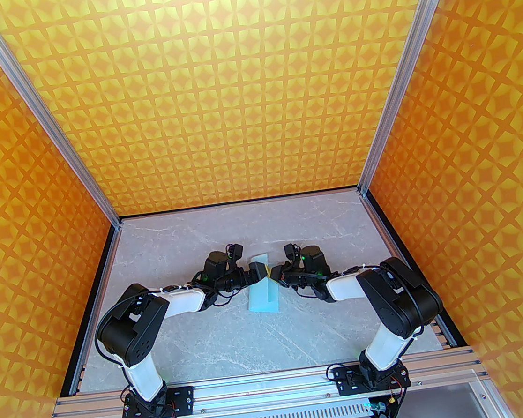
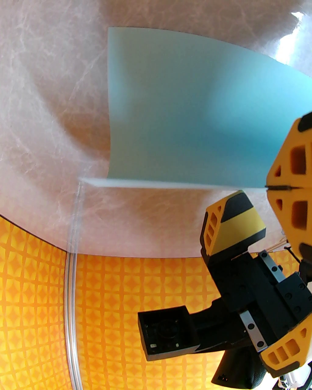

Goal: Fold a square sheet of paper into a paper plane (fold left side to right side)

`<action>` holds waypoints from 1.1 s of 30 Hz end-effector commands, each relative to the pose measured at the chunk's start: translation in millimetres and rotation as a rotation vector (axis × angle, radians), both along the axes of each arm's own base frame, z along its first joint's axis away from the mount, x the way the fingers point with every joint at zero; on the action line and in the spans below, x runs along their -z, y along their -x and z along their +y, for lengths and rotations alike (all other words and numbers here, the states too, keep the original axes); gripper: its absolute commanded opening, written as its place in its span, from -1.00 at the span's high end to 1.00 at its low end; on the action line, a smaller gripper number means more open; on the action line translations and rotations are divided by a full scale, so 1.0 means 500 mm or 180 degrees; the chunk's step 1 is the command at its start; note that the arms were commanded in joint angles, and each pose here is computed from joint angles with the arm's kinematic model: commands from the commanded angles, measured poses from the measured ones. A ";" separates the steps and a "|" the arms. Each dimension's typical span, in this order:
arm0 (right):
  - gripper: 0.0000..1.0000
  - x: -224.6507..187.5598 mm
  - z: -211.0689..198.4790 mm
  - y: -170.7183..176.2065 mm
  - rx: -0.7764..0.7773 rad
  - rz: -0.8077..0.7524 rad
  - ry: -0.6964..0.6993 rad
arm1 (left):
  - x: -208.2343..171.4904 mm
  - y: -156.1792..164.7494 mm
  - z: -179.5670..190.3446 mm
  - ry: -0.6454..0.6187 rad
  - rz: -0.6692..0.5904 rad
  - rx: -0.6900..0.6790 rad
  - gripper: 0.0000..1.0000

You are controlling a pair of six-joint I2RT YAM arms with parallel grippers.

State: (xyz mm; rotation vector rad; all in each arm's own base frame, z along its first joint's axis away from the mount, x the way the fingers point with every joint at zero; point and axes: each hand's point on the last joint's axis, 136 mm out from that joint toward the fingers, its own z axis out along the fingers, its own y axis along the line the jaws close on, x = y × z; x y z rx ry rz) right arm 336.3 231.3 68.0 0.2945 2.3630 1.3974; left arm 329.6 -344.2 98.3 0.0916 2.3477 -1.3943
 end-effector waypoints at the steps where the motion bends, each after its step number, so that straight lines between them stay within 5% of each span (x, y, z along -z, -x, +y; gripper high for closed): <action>1: 1.00 0.014 -0.016 -0.004 0.0009 0.0006 0.0222 | -0.039 -0.006 0.017 -0.0190 -0.0180 -0.0009 -0.99; 11: 1.00 0.041 -0.036 0.001 0.0002 0.0085 0.0374 | 0.034 0.018 0.090 -0.1108 0.0078 -0.0014 -0.82; 20: 1.00 0.050 -0.041 0.005 0.0007 0.0115 0.0414 | 0.091 0.014 0.053 -0.1255 0.0342 0.0114 -0.46; 33: 1.00 0.064 -0.061 0.007 0.0039 0.0162 0.0545 | 0.120 0.016 0.020 -0.1215 0.0444 0.0227 -0.34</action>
